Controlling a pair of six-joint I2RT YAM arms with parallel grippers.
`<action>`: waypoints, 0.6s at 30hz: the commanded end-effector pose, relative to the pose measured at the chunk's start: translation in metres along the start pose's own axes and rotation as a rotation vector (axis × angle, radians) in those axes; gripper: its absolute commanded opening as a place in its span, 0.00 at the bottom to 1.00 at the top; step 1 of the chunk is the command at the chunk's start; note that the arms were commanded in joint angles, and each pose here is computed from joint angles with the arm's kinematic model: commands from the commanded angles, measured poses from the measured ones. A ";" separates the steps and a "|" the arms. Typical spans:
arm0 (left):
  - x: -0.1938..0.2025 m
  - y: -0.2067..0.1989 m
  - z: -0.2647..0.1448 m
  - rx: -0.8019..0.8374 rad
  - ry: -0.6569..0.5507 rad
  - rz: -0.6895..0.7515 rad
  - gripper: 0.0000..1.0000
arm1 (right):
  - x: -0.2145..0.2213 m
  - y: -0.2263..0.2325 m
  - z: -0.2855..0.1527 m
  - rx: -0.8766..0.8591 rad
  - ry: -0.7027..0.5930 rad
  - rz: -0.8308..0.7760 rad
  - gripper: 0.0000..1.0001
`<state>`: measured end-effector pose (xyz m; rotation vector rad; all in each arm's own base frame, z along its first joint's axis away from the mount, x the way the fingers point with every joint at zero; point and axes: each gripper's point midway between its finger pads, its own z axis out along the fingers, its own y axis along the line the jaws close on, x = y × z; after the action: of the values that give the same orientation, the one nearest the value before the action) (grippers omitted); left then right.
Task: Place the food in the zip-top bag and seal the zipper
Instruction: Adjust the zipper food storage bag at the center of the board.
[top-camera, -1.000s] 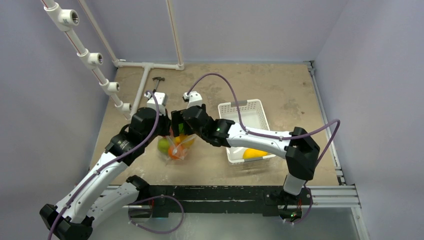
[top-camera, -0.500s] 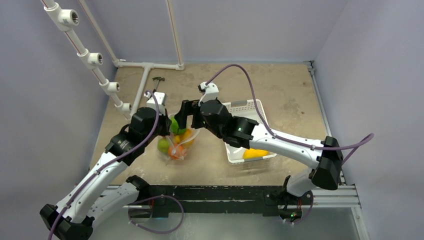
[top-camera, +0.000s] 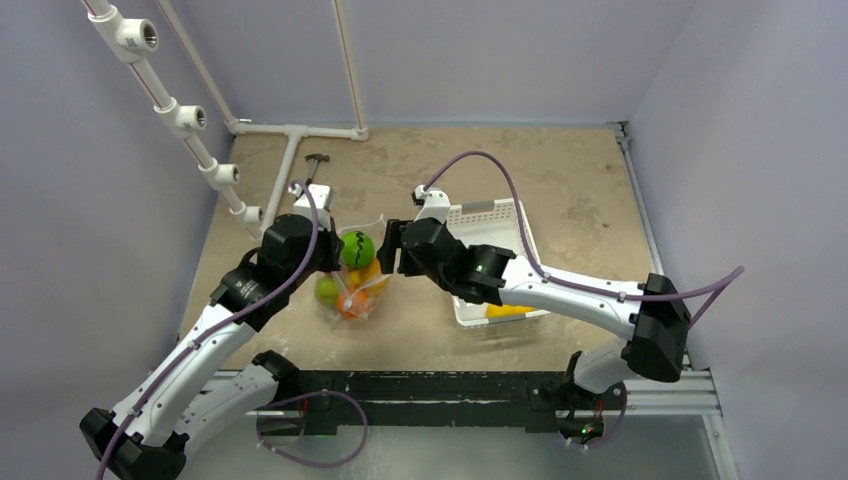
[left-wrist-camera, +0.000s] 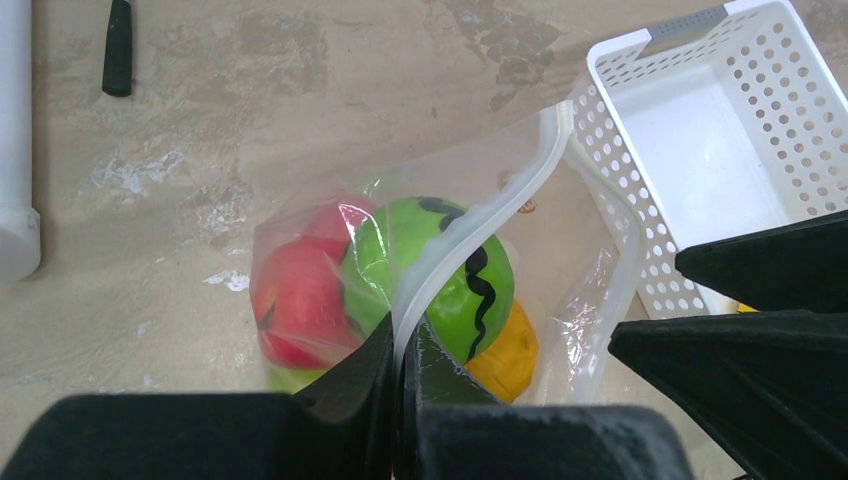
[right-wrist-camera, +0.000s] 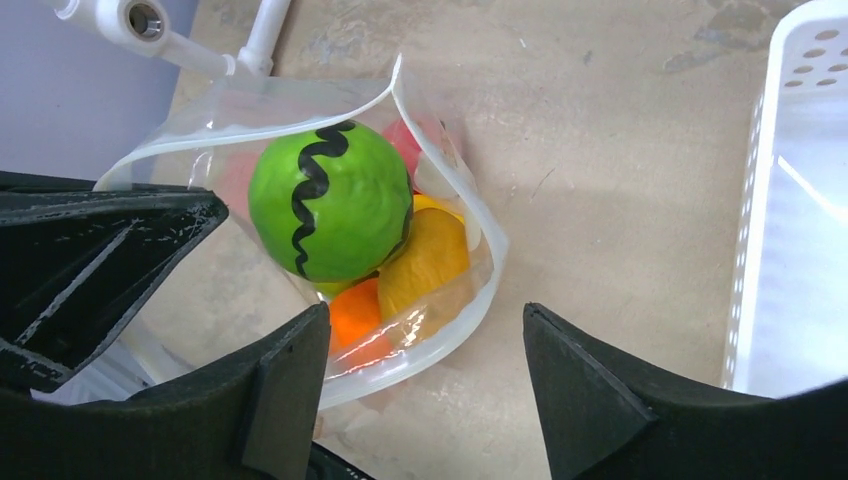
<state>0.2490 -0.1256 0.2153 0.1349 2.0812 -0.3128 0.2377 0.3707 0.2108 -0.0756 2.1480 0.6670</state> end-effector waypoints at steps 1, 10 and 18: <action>-0.008 -0.002 0.000 0.013 -0.026 0.002 0.00 | 0.003 -0.003 0.006 0.037 -0.012 0.050 0.69; -0.008 -0.002 0.000 0.015 -0.027 0.002 0.00 | 0.013 -0.008 0.024 0.081 -0.001 0.041 0.48; -0.008 -0.002 -0.001 0.017 -0.029 0.001 0.00 | 0.006 -0.007 0.024 0.081 -0.016 0.046 0.10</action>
<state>0.2485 -0.1267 0.2152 0.1392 2.0824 -0.3196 0.2447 0.3754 0.1636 -0.0338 2.2292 0.5649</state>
